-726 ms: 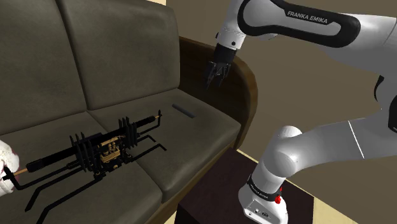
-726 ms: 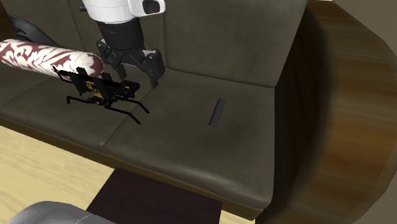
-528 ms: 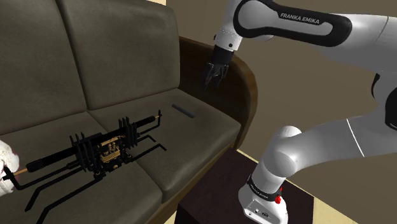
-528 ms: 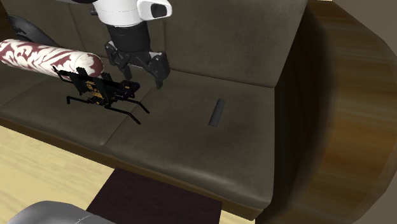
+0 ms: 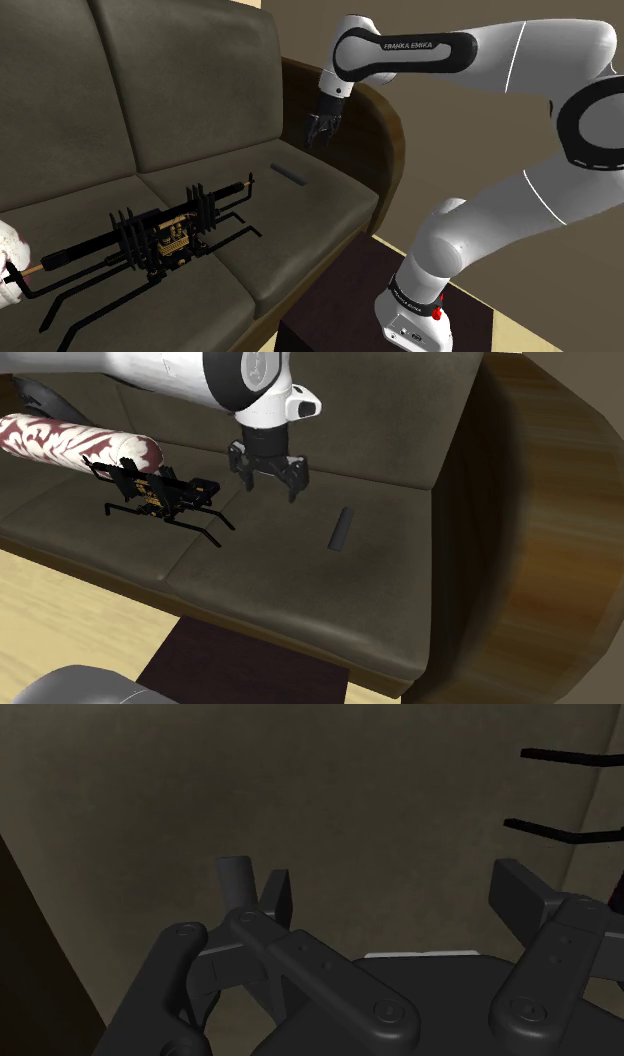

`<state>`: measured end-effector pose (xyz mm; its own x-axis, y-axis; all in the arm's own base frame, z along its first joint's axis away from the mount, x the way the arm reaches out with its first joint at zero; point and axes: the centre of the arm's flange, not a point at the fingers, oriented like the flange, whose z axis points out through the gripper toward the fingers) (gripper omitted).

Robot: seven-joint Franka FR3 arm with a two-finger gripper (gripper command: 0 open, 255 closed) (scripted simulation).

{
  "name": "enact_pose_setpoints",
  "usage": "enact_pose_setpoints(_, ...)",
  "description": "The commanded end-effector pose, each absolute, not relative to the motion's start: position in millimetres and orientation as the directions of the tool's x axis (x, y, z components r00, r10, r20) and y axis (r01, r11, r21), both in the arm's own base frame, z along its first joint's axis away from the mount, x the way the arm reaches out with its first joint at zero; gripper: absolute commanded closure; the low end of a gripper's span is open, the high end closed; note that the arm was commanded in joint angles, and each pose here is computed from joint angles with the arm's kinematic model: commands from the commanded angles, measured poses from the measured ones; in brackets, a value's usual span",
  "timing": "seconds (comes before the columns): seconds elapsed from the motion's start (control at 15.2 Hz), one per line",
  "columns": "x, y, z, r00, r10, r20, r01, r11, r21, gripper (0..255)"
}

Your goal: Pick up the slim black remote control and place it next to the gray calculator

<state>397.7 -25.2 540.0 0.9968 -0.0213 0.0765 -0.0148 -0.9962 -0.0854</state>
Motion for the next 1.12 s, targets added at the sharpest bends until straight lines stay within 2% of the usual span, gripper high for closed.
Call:
enact_pose_setpoints(0.0, 416.5, -36.2, 523.1, 0.997, -0.022, 0.069, -0.017, -0.996, -0.084, 0)
enact_pose_setpoints(1.06, 554.6, -132.9, 386.5, 0.999, -0.033, 0.002, -0.033, -0.996, -0.079, 0)
